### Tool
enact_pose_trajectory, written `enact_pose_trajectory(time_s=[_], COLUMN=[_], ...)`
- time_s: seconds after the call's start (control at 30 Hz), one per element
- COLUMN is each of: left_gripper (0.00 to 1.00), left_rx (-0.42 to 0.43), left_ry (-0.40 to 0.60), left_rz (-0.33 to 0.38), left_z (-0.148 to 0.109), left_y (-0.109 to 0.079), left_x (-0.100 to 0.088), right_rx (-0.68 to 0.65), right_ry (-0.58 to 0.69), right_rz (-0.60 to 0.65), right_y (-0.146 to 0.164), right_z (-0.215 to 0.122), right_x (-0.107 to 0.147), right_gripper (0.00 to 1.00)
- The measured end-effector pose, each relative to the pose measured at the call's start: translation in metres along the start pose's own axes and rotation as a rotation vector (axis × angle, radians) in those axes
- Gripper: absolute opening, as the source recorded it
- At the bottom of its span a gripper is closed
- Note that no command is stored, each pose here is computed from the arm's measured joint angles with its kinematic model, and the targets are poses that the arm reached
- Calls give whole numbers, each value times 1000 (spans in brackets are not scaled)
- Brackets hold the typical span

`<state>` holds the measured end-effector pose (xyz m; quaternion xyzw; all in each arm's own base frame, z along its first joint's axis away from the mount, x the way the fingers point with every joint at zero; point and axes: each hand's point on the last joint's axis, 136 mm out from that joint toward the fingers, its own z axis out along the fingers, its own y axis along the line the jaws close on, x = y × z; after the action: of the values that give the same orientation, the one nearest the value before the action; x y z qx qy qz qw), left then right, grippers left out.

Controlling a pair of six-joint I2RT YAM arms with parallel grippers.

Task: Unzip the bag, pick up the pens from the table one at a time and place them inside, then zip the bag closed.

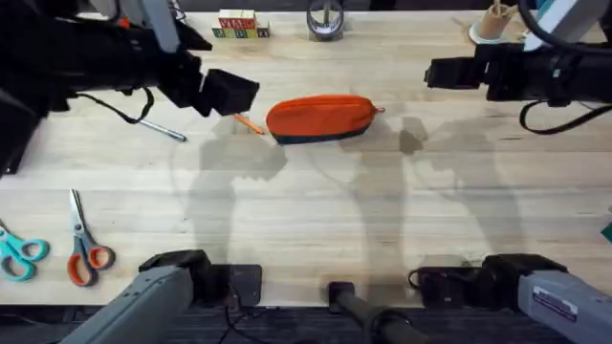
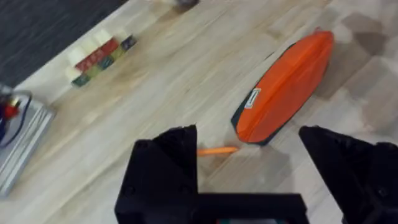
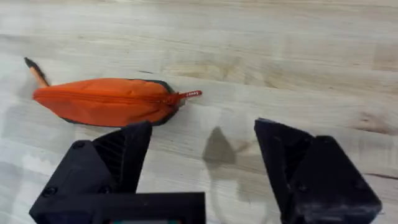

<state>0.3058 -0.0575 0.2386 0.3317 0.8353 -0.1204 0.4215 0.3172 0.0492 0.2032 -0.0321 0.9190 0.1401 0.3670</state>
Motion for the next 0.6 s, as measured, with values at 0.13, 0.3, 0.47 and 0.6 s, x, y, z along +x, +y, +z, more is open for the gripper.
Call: enact_pose_trajectory(time_s=[0.13,0.3,0.47,0.6], left_gripper=[991,992,991,991], left_rx=[108,252,384,442], left_ry=[-78,-168,-239,-265], left_rz=[16,12,12,8], left_z=[4,17,35,49], left_y=[4,4,-1,-1], left_x=[1,3,8,16], right_rx=[0,0,0,0], right_ry=[0,0,0,0], right_rz=[0,0,0,0], right_y=[0,0,0,0], right_z=[0,0,0,0], right_x=[0,0,0,0], right_gripper=[998,997,997,997])
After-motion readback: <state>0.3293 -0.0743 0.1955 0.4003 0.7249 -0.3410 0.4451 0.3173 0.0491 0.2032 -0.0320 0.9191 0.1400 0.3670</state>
